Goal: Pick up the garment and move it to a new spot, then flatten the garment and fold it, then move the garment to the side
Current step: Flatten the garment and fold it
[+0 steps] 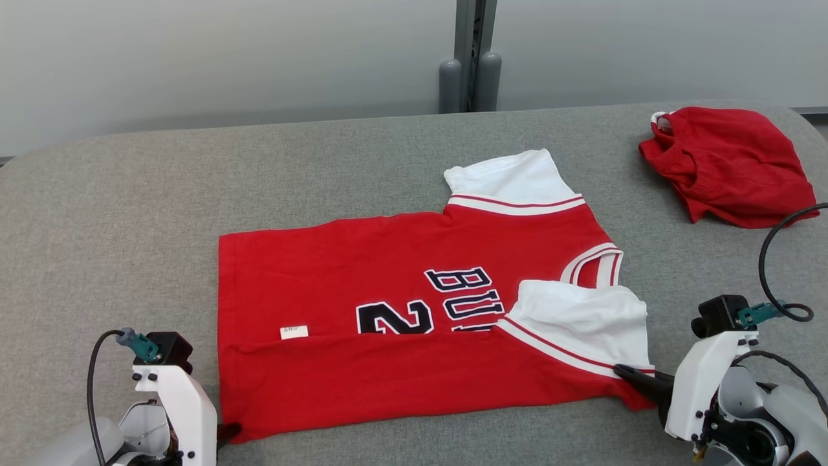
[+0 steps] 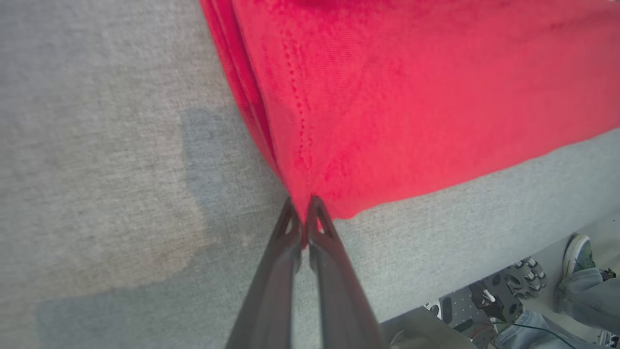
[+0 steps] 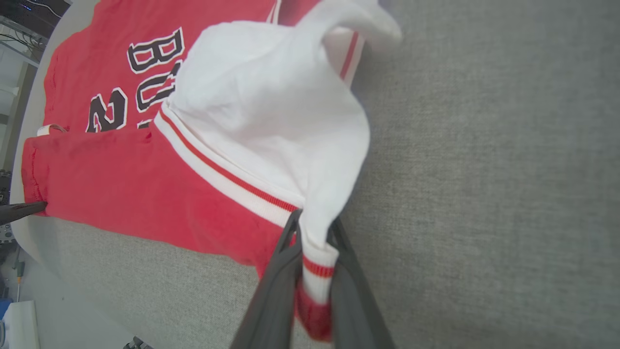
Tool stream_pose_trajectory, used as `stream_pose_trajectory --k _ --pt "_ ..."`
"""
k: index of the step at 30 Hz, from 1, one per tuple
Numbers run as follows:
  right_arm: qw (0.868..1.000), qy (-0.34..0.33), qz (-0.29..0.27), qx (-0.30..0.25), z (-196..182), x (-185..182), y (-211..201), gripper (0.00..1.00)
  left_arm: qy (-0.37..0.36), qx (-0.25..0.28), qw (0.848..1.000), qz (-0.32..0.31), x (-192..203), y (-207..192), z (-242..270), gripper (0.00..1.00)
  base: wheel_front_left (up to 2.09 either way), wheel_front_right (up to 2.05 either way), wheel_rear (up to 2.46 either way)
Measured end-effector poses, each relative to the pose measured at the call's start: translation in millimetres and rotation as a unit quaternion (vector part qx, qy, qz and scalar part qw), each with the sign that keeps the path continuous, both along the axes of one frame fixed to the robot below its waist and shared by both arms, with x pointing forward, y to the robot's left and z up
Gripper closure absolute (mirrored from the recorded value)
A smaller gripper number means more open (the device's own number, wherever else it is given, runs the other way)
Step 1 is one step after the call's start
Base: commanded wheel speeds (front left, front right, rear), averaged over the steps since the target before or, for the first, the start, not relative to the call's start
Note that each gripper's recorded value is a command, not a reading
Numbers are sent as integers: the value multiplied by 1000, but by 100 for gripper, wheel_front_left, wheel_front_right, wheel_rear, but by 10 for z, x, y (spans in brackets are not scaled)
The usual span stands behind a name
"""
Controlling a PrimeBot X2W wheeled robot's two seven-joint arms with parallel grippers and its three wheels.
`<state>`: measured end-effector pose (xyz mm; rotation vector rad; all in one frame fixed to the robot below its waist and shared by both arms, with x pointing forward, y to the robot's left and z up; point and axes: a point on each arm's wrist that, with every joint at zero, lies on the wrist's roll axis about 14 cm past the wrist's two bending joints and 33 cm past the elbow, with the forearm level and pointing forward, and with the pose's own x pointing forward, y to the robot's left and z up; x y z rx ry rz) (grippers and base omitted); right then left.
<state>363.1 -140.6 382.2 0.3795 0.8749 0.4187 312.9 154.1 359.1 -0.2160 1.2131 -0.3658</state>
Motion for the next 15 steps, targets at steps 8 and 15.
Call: stream_pose_trajectory --k 8,15 --pt "1000 -4 -4 0 64 -29 -77 100 -7 -4 1000 -6 -45 72 123 100 0 0 0" --pt "1000 3 -6 -1 70 -174 -177 100 -2 -9 1000 -16 -262 80 207 100 0 0 0"
